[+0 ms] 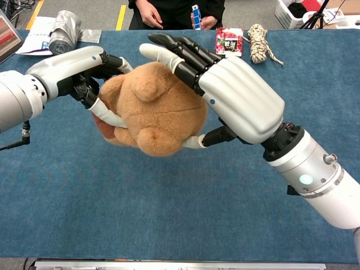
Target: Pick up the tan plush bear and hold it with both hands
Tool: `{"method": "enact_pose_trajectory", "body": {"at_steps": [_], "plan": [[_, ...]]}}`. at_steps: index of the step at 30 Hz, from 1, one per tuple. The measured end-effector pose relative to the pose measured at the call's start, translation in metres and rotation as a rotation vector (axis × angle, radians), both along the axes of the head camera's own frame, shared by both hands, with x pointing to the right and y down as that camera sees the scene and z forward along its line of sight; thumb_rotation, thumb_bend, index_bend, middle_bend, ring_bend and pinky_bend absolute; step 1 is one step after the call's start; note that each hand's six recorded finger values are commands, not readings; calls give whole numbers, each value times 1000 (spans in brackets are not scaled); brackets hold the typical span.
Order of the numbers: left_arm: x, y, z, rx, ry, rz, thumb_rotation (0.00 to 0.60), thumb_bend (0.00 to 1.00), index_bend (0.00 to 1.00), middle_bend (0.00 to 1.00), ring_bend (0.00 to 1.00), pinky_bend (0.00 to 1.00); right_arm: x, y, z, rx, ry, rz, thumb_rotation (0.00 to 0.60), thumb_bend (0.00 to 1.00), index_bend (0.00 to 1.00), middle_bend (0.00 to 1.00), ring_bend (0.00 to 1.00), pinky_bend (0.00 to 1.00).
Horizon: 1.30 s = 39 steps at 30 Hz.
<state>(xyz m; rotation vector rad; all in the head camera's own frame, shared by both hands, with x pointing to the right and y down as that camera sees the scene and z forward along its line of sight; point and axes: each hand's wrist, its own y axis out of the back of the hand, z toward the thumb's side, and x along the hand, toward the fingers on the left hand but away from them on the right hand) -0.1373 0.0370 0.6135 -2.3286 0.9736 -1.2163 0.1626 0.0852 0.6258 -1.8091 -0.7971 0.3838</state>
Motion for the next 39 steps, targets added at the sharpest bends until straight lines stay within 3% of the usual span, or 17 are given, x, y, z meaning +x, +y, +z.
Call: {"method": "enact_pose_trajectory", "body": {"at_steps": [9, 15, 17, 22, 24, 30, 39], "plan": [[2, 4, -1, -56, 61, 16, 600, 24, 526, 617, 554, 727, 2, -1, -3, 45, -73, 31, 600, 0, 265, 386, 400, 500], [-1, 6, -3, -59, 79, 20, 600, 24, 383, 456, 471, 693, 4, -2, -7, 74, -131, 59, 600, 0, 397, 491, 504, 565], [-2, 7, -3, -59, 82, 22, 600, 24, 313, 361, 402, 628, 5, -2, -7, 83, -146, 68, 600, 0, 430, 517, 530, 584], [-3, 9, -3, -75, 90, 32, 600, 24, 75, 59, 114, 367, 6, -3, -7, 86, -165, 84, 600, 0, 453, 535, 550, 588], [-4, 10, -4, -76, 92, 35, 600, 24, 18, 5, 30, 260, 7, -3, -7, 87, -166, 87, 600, 0, 455, 537, 552, 588], [-8, 10, -5, -81, 99, 31, 600, 0, 0, 0, 0, 80, 9, -3, -7, 86, -163, 90, 600, 0, 456, 537, 552, 588], [-20, 5, -5, -66, 93, -17, 600, 0, 0, 0, 0, 28, 18, -3, -5, 78, -143, 105, 600, 0, 465, 545, 560, 588]]}}
